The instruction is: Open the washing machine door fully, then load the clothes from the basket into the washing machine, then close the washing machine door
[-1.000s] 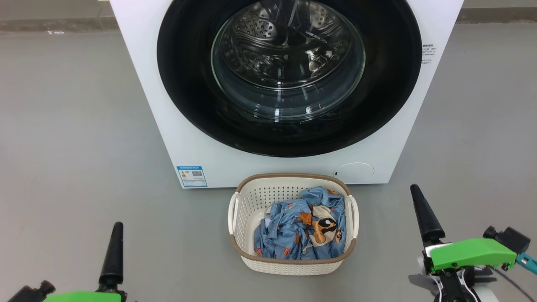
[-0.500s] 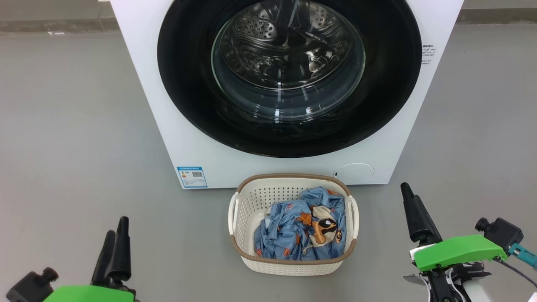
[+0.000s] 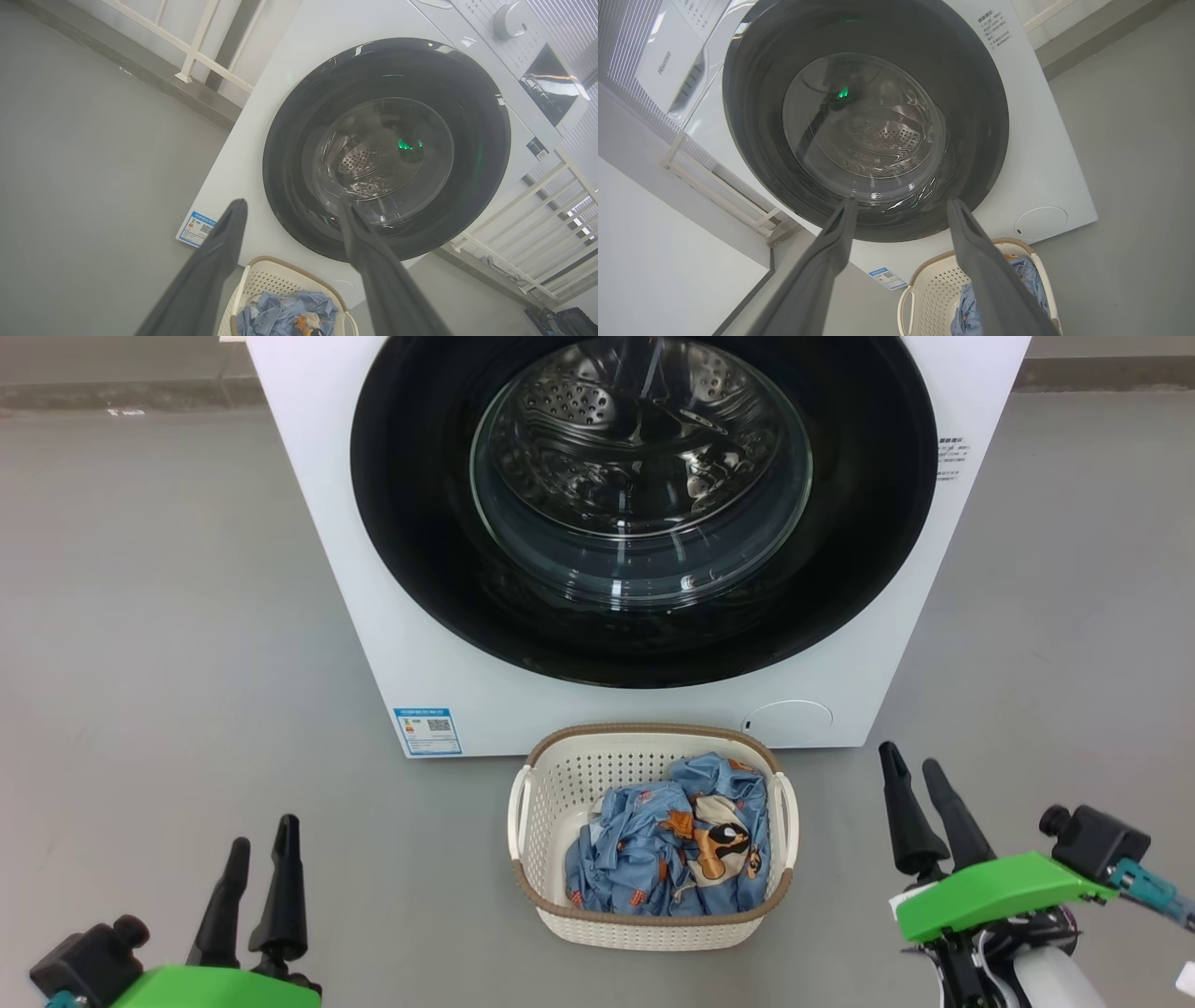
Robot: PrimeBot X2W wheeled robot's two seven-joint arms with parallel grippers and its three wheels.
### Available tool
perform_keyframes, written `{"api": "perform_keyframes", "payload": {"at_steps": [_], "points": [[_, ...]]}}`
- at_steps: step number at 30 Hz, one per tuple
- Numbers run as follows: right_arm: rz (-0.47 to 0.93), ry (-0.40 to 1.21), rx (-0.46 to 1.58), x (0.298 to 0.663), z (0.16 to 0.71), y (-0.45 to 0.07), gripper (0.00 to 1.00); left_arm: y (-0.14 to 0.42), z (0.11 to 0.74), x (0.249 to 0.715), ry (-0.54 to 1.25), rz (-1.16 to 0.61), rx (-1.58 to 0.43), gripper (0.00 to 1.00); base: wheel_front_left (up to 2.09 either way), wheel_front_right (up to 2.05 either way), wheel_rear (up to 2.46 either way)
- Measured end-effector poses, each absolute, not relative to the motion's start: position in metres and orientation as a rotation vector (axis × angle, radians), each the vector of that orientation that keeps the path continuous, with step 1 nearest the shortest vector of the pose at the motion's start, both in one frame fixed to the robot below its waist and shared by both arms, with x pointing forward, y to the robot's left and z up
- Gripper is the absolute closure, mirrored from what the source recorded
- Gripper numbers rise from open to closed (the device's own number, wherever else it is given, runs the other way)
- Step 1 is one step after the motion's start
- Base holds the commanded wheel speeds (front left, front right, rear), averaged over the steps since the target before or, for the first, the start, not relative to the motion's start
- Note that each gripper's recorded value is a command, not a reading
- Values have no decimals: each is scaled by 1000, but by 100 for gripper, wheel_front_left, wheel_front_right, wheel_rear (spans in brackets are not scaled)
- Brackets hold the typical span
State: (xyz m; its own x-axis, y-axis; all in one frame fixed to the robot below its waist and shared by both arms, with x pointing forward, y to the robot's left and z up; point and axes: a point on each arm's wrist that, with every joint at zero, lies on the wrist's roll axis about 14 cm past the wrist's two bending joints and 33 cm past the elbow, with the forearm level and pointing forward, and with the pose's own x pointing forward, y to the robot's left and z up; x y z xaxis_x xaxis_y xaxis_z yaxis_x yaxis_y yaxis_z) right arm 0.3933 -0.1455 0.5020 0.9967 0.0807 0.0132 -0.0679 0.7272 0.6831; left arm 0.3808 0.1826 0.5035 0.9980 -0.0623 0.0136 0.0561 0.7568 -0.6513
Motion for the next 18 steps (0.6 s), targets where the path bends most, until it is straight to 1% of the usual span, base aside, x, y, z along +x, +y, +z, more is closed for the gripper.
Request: {"api": "perform_keyframes", "payload": {"at_steps": [8,18], "points": [[90,-25,607,401,512,-150,0,186,502,382,-1,-59,-607,0,0,0,0],[116,-20,434,400,508,-145,0,185,508,383,-30,-77,-472,0,0,0,0]]}}
